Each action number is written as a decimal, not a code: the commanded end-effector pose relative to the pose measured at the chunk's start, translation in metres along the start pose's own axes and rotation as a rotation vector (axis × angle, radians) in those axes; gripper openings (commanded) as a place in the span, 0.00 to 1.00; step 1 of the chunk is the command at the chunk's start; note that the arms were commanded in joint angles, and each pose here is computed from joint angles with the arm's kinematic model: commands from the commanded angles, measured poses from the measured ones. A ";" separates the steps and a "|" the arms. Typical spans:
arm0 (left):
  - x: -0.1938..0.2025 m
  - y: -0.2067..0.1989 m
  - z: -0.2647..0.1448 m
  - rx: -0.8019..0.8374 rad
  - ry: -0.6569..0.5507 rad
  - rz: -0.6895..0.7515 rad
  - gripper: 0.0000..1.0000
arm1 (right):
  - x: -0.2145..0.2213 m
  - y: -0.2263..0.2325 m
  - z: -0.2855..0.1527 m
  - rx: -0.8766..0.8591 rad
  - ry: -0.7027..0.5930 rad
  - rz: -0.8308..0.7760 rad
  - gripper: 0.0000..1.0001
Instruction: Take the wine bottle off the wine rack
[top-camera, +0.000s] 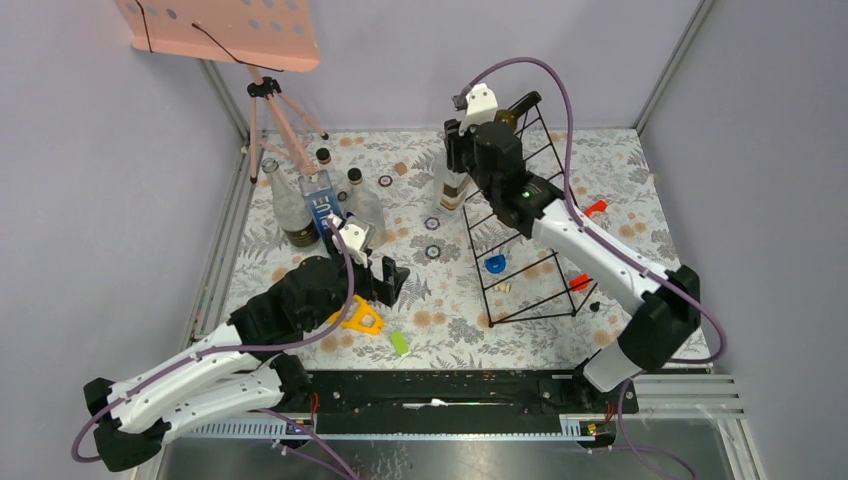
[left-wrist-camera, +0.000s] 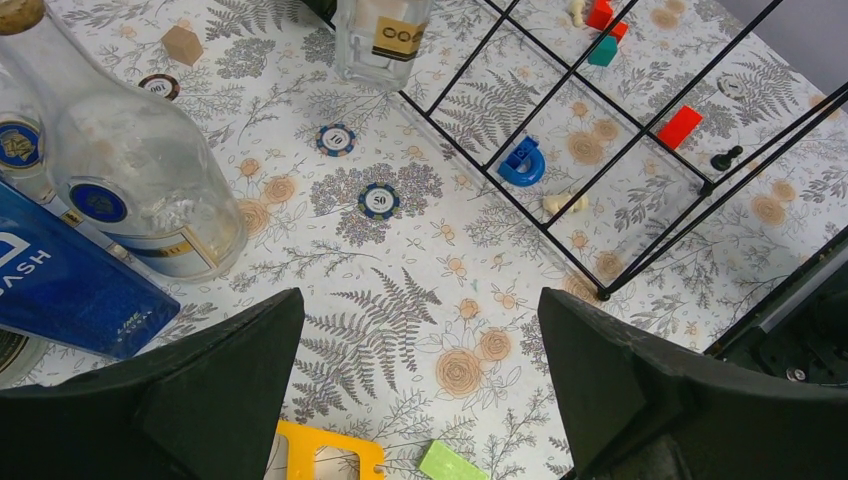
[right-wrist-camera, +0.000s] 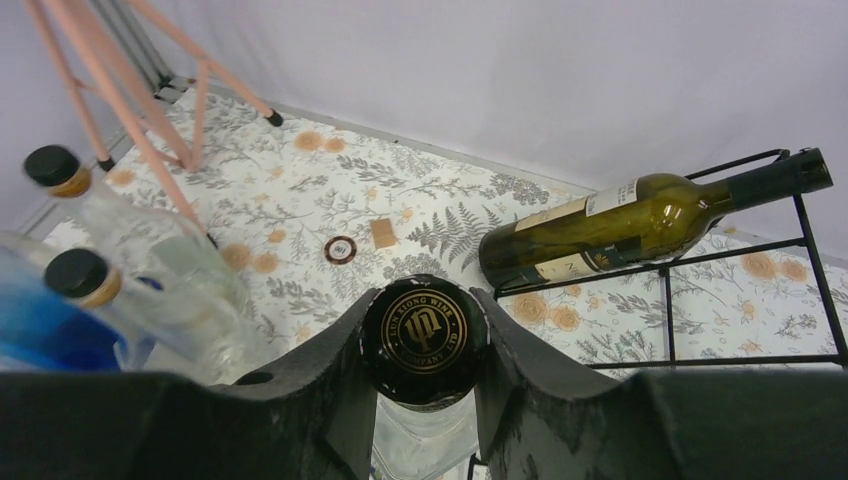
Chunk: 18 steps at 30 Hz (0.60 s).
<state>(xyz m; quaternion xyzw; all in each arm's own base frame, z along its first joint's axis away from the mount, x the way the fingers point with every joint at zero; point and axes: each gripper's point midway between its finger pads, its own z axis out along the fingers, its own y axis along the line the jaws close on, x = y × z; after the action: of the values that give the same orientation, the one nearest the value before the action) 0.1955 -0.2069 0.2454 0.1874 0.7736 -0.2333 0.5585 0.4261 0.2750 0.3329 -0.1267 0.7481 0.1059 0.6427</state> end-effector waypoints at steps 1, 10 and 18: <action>-0.011 -0.003 0.005 0.004 -0.051 -0.012 0.97 | -0.087 0.008 -0.045 -0.074 -0.270 0.063 0.00; -0.015 -0.004 0.006 0.002 -0.064 -0.022 0.97 | -0.058 0.039 -0.090 -0.214 -0.221 0.034 0.00; -0.018 0.002 0.009 -0.033 -0.085 -0.007 0.97 | -0.025 0.056 -0.115 -0.273 -0.178 -0.002 0.00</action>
<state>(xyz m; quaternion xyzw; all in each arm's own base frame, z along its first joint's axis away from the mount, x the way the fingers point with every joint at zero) 0.2007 -0.2101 0.2447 0.1816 0.7713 -0.2307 0.5647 0.3189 0.2935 0.3050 -0.2288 0.7389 0.1720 0.6100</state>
